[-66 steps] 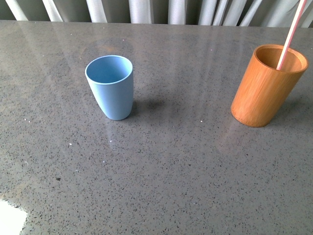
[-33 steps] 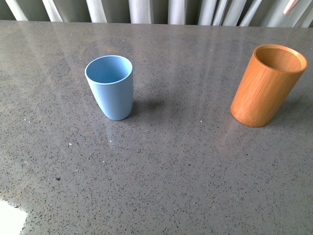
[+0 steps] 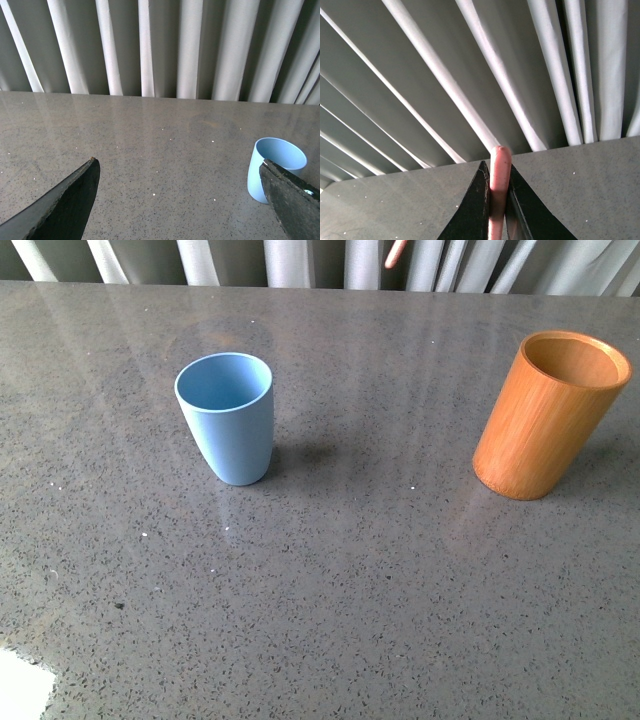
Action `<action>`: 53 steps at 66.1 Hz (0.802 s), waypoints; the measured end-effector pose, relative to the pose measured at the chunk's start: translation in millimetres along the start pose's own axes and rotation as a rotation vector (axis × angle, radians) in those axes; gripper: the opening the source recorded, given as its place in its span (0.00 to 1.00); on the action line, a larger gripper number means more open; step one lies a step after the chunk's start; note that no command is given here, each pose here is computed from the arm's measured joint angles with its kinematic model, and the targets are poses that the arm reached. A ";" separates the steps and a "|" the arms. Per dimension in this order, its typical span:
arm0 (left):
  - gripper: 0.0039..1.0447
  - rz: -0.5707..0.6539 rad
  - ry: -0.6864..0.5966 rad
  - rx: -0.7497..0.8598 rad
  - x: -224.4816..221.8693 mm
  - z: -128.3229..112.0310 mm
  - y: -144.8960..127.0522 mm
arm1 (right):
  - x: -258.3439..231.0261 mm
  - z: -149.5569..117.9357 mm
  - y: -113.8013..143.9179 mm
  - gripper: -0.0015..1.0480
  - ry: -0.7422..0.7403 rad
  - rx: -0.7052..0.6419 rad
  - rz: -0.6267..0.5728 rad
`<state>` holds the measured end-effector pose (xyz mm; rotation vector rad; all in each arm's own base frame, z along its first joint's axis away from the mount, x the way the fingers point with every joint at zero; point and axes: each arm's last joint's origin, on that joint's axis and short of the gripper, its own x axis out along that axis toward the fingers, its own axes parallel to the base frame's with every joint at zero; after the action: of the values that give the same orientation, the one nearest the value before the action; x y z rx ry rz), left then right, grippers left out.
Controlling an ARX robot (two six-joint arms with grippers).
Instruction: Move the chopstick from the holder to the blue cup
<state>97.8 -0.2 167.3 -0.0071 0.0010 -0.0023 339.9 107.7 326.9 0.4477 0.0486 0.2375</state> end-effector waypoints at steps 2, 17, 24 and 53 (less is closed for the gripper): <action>0.92 0.000 0.000 0.000 0.0 0.1 0.0 | 1.5 -2.9 3.0 0.03 0.005 0.008 0.007; 0.92 0.000 0.000 0.000 0.0 0.0 0.0 | 12.0 -16.1 26.6 0.03 0.004 0.059 0.038; 0.92 0.000 0.000 0.000 0.0 0.0 0.0 | 15.2 -27.4 33.9 0.03 0.023 0.060 0.042; 0.92 0.000 0.000 0.000 0.0 0.0 0.0 | 32.4 -69.9 56.3 0.03 0.083 0.050 0.059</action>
<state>97.8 -0.2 167.3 -0.0071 0.0010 -0.0027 352.3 194.2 288.6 0.4888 0.1233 0.3135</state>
